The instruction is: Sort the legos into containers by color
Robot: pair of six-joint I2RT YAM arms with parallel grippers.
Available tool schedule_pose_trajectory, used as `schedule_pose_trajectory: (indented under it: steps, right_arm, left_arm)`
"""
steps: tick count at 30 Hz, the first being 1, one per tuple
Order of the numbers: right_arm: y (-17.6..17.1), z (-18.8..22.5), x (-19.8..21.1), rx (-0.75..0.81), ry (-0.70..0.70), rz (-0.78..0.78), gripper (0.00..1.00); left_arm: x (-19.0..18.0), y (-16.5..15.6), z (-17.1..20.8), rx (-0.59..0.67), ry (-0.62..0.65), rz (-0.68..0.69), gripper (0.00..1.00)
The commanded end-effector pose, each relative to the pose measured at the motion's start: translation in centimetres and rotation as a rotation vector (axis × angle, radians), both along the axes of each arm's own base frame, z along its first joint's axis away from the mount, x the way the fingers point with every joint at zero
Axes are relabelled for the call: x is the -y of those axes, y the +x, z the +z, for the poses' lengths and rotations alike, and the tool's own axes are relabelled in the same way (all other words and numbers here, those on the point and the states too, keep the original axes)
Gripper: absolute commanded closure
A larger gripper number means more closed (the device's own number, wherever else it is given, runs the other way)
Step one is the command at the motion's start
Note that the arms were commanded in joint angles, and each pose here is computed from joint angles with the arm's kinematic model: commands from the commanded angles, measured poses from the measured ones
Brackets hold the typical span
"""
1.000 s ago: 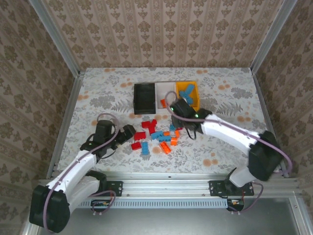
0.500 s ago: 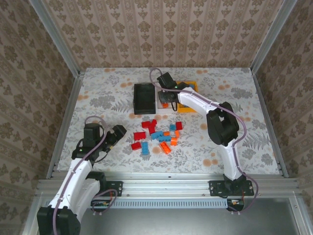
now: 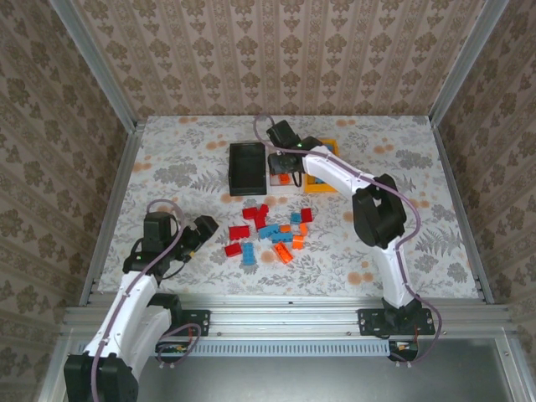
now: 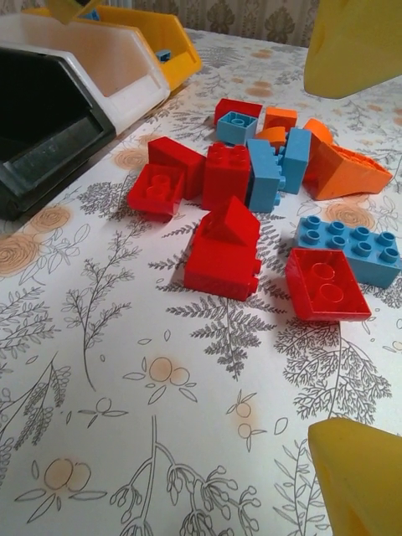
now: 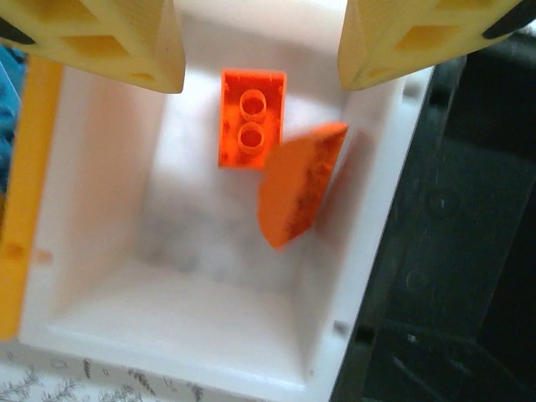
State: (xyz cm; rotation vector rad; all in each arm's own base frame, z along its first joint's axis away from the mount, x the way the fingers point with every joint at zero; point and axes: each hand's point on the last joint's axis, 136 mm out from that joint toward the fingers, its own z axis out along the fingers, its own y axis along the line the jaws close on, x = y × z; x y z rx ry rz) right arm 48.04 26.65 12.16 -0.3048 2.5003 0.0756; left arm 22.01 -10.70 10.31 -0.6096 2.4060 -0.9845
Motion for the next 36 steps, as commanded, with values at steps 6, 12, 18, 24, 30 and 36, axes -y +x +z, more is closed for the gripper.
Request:
schedule_pose_trajectory:
  steps: [6,12,18,24,30,36]
  right_arm:
    - [-13.4,1.1,1.7,0.035,0.037,-0.043,0.47]
    - [-23.2,-2.2,-2.0,-0.031,0.041,0.128,0.4]
    - [-24.3,-5.3,-2.4,-0.064,-0.059,0.2,0.34]
    - [-23.7,-7.3,-3.3,-0.093,-0.129,0.24,0.35]
    - [-23.6,-8.4,-3.6,-0.107,-0.133,0.238,0.43]
    - [-23.6,-8.6,-3.9,-0.111,-0.125,0.238,0.61]
  left_arm:
    - [3.1,-0.9,0.7,0.06,-0.049,-0.094,0.0]
    - [5.8,-2.2,-0.3,0.074,0.013,-0.187,0.0]
    - [7.0,-2.2,0.0,0.092,-0.001,-0.213,0.0]
    - [8.2,-2.9,0.4,0.113,0.009,-0.277,0.0]
    - [7.7,-3.2,-0.3,0.104,0.029,-0.257,0.0]
    - [7.5,-2.9,0.1,0.121,0.052,-0.256,0.0]
